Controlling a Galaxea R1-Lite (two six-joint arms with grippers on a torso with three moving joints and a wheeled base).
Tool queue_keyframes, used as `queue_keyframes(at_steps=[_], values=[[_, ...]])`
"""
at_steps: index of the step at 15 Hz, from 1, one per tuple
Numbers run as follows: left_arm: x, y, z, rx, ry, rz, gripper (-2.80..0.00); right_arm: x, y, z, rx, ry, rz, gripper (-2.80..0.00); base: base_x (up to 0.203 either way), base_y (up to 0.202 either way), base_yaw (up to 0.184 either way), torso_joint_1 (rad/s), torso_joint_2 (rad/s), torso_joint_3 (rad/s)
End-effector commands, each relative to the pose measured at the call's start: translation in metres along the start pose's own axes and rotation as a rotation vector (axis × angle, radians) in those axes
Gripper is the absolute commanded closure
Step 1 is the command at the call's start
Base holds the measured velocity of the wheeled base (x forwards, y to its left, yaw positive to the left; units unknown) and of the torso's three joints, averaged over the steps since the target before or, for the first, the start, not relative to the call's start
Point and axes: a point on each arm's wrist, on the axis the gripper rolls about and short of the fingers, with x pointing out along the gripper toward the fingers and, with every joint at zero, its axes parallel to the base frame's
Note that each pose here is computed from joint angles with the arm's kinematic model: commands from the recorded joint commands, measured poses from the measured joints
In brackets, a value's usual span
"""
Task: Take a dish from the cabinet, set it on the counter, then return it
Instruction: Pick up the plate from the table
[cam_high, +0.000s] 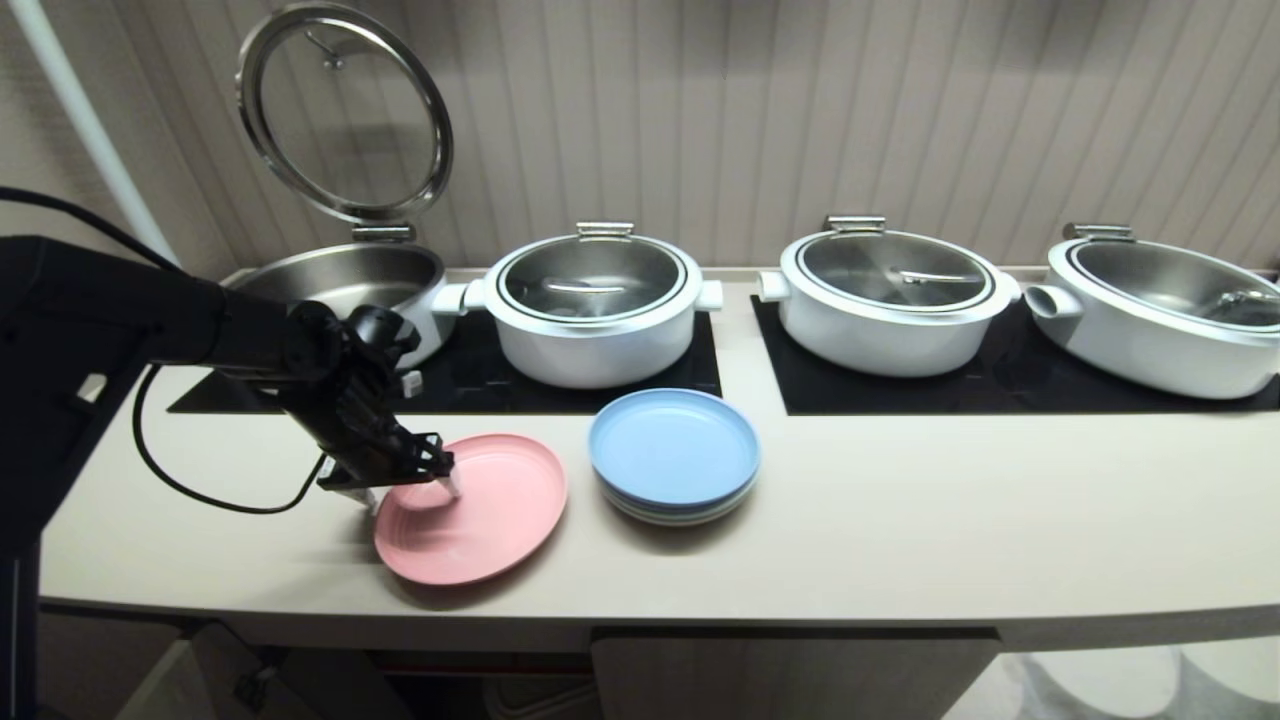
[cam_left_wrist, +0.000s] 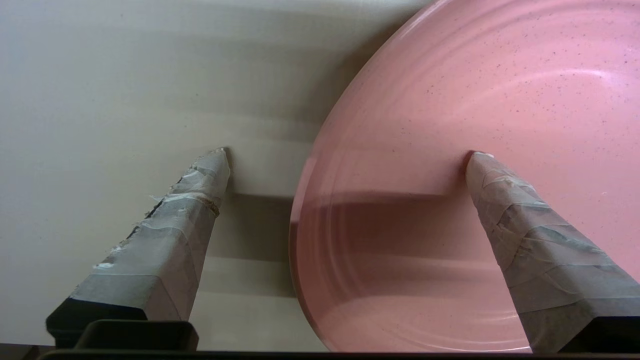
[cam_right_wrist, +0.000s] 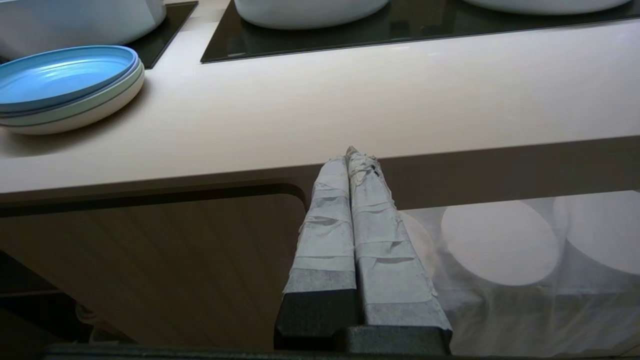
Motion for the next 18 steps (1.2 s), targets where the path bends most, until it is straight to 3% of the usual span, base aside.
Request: queue_keyframes(at_steps=[1,2,3,4,12,18], values=[[0.0,0.0,0.0,-0.002,0.003,0.002,-2.8,0.0,0.0,0.0,0.001,-0.001,0.0,0.0,0.0,0.0,0.0,0.0,0.0,0.0],[-0.001,0.0,0.0,-0.002,0.003,0.001,-2.8,0.0,0.0,0.0,0.001,0.0,0.0,0.0,0.0,0.0,0.0,0.0,0.0,0.0],[-0.001,0.0,0.0,-0.002,0.002,0.0,-2.21,0.0,0.0,0.0,0.001,-0.001,0.0,0.0,0.0,0.0,0.0,0.0,0.0,0.0],[-0.001,0.0,0.0,-0.002,0.001,0.0,0.0,0.0,0.0,0.0,0.001,-0.001,0.0,0.0,0.0,0.0,0.0,0.0,0.0,0.0],[-0.009,0.0,0.0,-0.002,-0.016,-0.002,0.0,0.0,0.0,0.0,0.001,-0.001,0.0,0.0,0.0,0.0,0.0,0.0,0.0,0.0],[-0.016,-0.001,-0.005,-0.043,-0.015,-0.004,0.0,0.0,0.0,0.0,0.001,-0.001,0.0,0.0,0.0,0.0,0.0,0.0,0.0,0.0]])
